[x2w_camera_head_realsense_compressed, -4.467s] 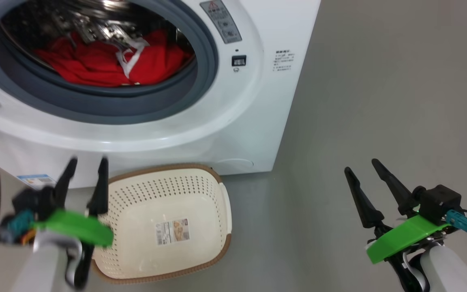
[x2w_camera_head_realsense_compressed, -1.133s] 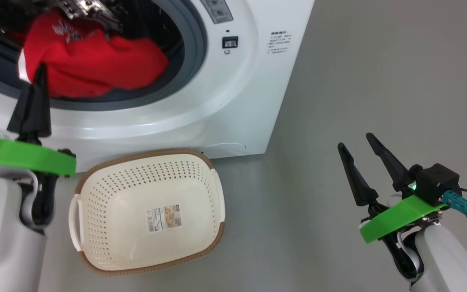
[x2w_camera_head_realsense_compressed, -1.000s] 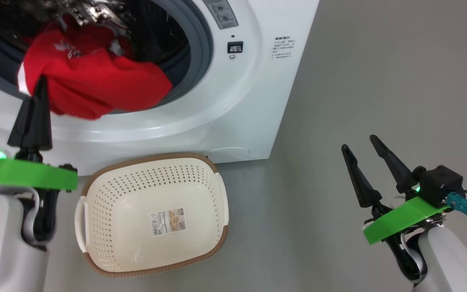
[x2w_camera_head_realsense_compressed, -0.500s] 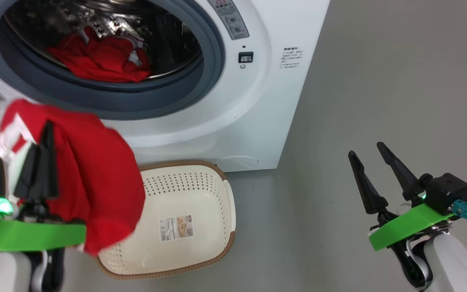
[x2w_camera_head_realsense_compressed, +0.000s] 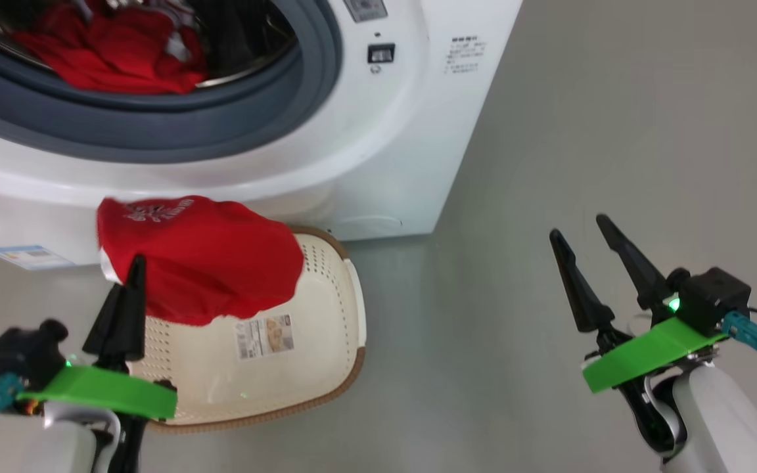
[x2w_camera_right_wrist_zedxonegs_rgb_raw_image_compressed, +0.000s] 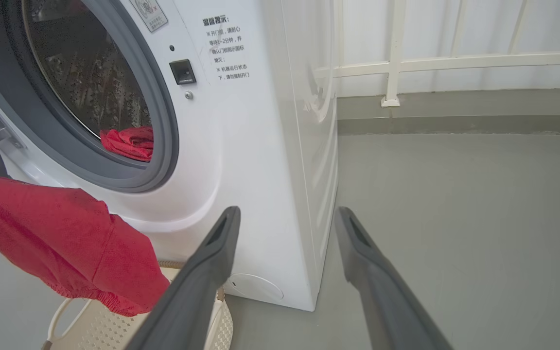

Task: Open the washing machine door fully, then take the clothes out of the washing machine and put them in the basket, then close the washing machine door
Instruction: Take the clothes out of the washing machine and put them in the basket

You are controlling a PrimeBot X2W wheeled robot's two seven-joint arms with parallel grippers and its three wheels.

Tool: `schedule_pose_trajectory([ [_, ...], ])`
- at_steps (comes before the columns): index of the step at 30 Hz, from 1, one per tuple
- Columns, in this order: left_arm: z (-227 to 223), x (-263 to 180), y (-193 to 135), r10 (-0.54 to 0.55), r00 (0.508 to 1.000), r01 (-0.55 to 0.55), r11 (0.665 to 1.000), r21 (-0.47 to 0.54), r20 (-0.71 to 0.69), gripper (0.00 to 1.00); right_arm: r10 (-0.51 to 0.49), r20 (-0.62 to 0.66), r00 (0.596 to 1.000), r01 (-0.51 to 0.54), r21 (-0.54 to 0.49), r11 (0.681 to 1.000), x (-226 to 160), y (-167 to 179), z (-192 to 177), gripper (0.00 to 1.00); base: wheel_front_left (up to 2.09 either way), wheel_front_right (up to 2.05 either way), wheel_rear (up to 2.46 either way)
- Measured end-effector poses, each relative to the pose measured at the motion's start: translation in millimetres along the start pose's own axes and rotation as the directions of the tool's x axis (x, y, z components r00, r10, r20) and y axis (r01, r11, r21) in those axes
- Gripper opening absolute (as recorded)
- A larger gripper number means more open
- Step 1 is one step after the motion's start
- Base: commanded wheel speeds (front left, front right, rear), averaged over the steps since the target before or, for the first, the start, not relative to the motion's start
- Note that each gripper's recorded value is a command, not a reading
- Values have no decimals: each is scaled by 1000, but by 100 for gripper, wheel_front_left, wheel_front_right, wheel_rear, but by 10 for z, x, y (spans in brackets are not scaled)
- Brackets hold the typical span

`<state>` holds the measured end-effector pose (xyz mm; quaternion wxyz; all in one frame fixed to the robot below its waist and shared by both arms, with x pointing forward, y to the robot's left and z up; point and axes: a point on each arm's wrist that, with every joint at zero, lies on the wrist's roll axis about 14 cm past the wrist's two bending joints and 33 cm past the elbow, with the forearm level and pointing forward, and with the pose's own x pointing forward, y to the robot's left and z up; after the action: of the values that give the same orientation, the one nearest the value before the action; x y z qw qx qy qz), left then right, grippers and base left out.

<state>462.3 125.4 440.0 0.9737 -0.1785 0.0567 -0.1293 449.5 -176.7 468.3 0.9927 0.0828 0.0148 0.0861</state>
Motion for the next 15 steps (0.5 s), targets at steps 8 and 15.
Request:
schedule_pose_trajectory([
  [8,-671,246,65,-18,979,20,1000,10,-202,0,-26,-19,999,26,8,1000,115,-86,-124,100,0,0,0],
  [15,-1273,319,154,-10,924,22,999,27,-382,0,-35,-41,999,35,3,999,196,-136,-241,100,0,0,0],
])
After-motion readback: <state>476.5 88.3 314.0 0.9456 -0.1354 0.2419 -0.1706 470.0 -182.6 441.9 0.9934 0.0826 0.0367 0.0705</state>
